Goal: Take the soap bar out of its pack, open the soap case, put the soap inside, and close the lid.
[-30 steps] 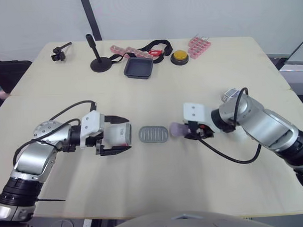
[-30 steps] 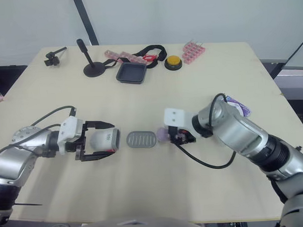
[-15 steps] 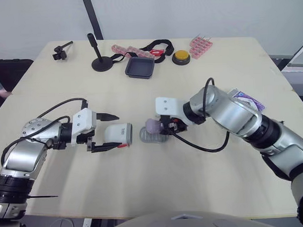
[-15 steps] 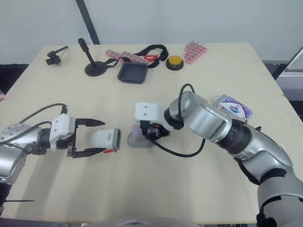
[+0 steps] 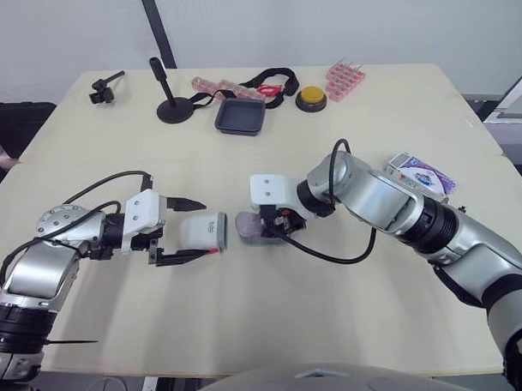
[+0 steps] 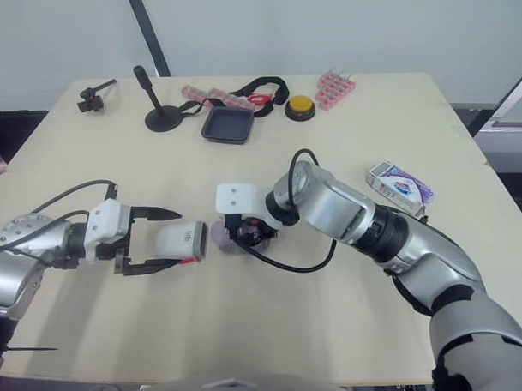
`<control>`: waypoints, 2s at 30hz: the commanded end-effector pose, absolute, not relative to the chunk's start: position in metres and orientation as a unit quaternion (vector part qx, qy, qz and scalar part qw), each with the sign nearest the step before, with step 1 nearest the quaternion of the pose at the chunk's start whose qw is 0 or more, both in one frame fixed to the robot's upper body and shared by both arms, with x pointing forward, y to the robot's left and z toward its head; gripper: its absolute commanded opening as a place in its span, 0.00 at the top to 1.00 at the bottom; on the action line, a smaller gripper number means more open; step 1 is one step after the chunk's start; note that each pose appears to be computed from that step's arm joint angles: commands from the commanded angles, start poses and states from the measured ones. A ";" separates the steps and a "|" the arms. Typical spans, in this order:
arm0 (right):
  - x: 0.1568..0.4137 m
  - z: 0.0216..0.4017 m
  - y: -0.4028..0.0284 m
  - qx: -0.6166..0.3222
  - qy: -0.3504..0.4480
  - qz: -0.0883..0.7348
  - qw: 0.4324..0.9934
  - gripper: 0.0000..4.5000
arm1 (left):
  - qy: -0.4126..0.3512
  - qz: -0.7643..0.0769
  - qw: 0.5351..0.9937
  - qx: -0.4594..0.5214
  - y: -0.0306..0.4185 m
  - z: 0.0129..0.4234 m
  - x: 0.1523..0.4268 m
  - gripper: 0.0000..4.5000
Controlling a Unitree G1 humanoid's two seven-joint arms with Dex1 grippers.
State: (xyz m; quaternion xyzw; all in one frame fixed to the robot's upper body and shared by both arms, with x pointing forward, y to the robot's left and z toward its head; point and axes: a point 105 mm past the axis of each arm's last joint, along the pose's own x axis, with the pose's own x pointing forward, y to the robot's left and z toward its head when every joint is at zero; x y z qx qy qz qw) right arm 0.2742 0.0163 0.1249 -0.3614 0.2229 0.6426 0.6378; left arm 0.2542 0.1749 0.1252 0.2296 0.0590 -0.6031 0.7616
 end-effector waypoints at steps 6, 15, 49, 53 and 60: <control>0.279 0.127 0.017 -0.359 0.219 0.637 0.646 0.60 | 0.046 -0.595 0.765 0.243 0.176 0.134 0.255 0.00; 0.278 0.127 0.013 -0.345 0.233 0.642 0.644 0.60 | 0.043 -0.593 0.765 0.247 0.176 0.135 0.257 0.00; 0.258 0.154 -0.049 -0.239 0.116 0.666 0.697 0.01 | 0.035 -0.600 0.761 0.244 0.171 0.131 0.264 0.00; 0.258 0.165 -0.063 -0.169 0.085 0.640 0.745 0.01 | 0.034 -0.604 0.758 0.245 0.170 0.130 0.267 0.00; 0.239 0.162 -0.097 -0.135 0.056 0.631 0.762 0.01 | 0.033 -0.609 0.754 0.245 0.171 0.131 0.272 0.00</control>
